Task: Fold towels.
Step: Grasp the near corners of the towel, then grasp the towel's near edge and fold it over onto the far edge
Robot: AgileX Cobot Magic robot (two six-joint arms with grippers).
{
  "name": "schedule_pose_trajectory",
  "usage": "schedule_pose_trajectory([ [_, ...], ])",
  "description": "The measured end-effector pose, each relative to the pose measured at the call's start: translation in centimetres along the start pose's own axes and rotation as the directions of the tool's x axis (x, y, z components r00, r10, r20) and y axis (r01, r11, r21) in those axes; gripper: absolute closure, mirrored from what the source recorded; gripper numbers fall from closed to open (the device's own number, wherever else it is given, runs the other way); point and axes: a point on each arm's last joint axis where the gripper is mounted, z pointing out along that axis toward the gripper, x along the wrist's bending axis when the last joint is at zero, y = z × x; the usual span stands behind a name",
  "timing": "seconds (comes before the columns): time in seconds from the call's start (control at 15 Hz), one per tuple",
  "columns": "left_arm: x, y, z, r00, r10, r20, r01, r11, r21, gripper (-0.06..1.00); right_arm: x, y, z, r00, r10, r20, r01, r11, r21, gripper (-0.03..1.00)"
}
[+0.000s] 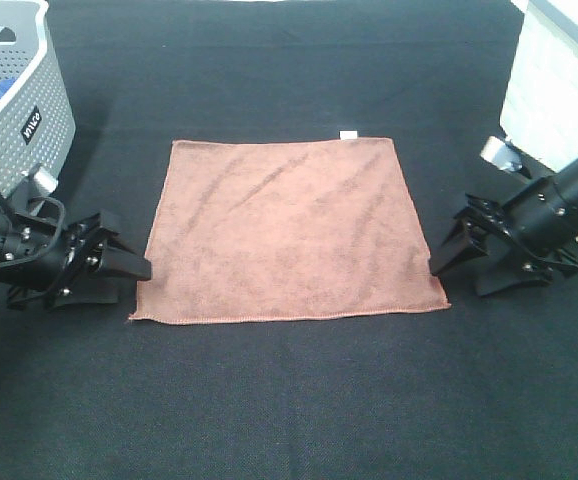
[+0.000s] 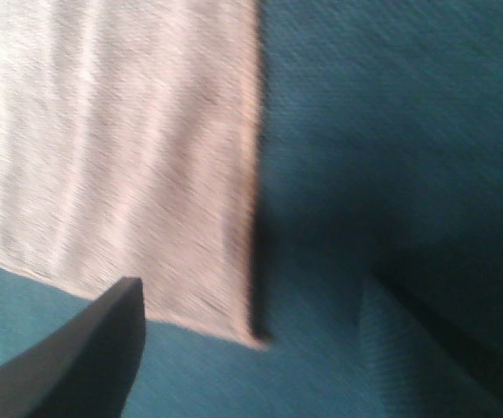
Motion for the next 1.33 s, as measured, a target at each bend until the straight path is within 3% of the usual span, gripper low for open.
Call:
schedule_pose_trajectory([
  [0.33, -2.0, -0.6, 2.1, 0.998, 0.046, 0.041, -0.048, 0.998, 0.048, 0.37, 2.7, 0.5, 2.4, 0.998, -0.048, -0.037, 0.049, 0.998, 0.027, 0.30],
  [0.47, -2.5, -0.5, 2.6, 0.997, 0.055, 0.054, -0.058, 0.997, 0.054, 0.38, 2.9, 0.6, 2.9, 0.998, -0.032, -0.048, 0.034, 0.999, 0.028, 0.37],
  [0.6, -2.3, -0.4, 2.8, 0.999, 0.040, 0.038, -0.042, 0.998, 0.053, 0.54, 2.7, 0.7, 3.1, 0.999, -0.027, -0.037, 0.028, 0.999, 0.022, 0.54],
  [0.67, -2.1, -0.4, 2.8, 0.999, 0.041, 0.022, -0.042, 0.998, 0.053, 0.70, 2.5, 0.7, 3.2, 0.999, -0.018, -0.030, 0.018, 1.000, 0.020, 0.67],
  [0.73, -1.8, -0.5, 3.0, 0.999, 0.043, 0.007, -0.044, 0.997, 0.059, 0.90, 2.4, 0.7, 3.4, 1.000, -0.013, -0.021, 0.013, 1.000, 0.020, 0.88],
  [0.8, -1.8, -0.5, 3.0, 0.999, 0.046, 0.006, -0.046, 0.997, 0.060, 0.94, 2.3, 0.7, 3.4, 1.000, -0.012, -0.019, 0.012, 1.000, 0.020, 0.96],
  [1.0, -1.8, -0.6, 3.0, 0.999, 0.043, 0.011, -0.044, 0.996, 0.075, 0.94, 2.3, 0.7, 3.4, 1.000, -0.011, -0.020, 0.011, 1.000, 0.021, 0.97],
  [1.33, -2.2, -1.8, 1.4, 0.995, 0.095, -0.011, -0.093, 0.988, 0.125, 0.94, 2.5, -0.7, 3.6, 0.998, 0.029, -0.058, -0.023, 0.994, 0.106, 0.97],
])
